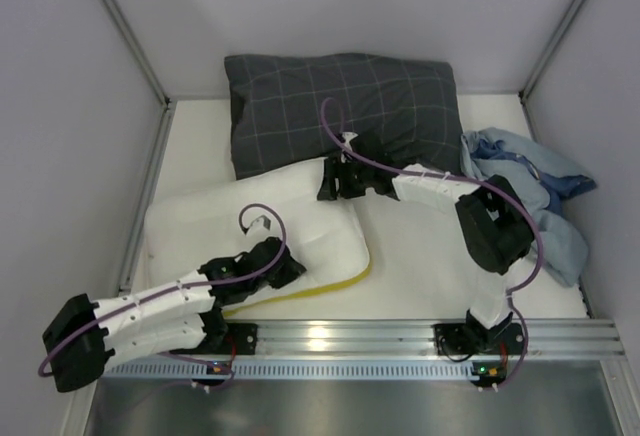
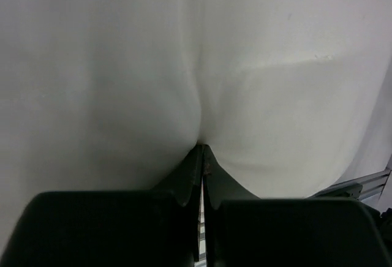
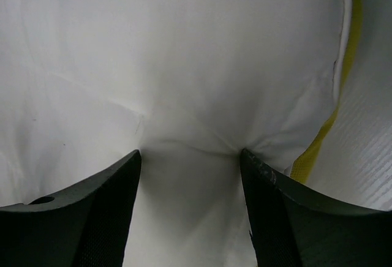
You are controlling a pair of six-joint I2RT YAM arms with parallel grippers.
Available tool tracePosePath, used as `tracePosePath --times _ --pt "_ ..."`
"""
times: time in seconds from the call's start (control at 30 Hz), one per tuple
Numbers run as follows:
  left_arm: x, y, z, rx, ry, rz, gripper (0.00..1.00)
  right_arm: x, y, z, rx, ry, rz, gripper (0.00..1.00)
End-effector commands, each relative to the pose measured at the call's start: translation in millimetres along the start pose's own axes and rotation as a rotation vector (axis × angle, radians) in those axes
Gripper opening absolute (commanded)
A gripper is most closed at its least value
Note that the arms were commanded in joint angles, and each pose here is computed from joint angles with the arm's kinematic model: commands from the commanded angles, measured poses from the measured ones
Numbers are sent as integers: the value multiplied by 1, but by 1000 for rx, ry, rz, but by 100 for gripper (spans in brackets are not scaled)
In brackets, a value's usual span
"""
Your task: Remove the pillowcase from the pillow
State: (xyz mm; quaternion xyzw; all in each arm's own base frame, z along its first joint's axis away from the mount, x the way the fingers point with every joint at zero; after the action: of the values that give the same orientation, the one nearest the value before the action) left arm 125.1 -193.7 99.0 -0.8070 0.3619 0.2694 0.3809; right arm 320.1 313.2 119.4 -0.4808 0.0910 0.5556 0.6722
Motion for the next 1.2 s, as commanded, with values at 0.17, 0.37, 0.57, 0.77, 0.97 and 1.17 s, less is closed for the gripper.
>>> tracePosePath --times 0.17,0.37,0.57,0.77,0.97,1.17 --pt "15 -22 27 -160 -15 -41 0 -1 100 -2 129 35 171 63" --pt "29 -48 37 -192 -22 -52 0 5 165 15 40 64 282 63" --pt "38 -66 29 -208 2 -8 0 26 173 16 48 64 293 63" --pt "23 -96 37 -254 -17 -83 0 52 179 58 -16 -40 364 63" --pt "10 -143 46 -275 -40 -139 0 58 208 78 -23 -65 404 63" --pt "7 -172 61 -305 -54 -137 0 61 219 79 -14 -76 423 63"
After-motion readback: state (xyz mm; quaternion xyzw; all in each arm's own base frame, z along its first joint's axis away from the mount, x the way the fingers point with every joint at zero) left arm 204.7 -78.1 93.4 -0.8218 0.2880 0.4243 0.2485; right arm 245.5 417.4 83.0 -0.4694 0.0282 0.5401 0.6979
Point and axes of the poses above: each gripper's point midway between its finger pads, its own x axis out along the fingers, its own z axis along the line the jaws close on, y = z × x, the point moved 5 cm from there along -x, back along the fingers, and after that the axes turned 3 degrees about x, right-handed, at the moved point
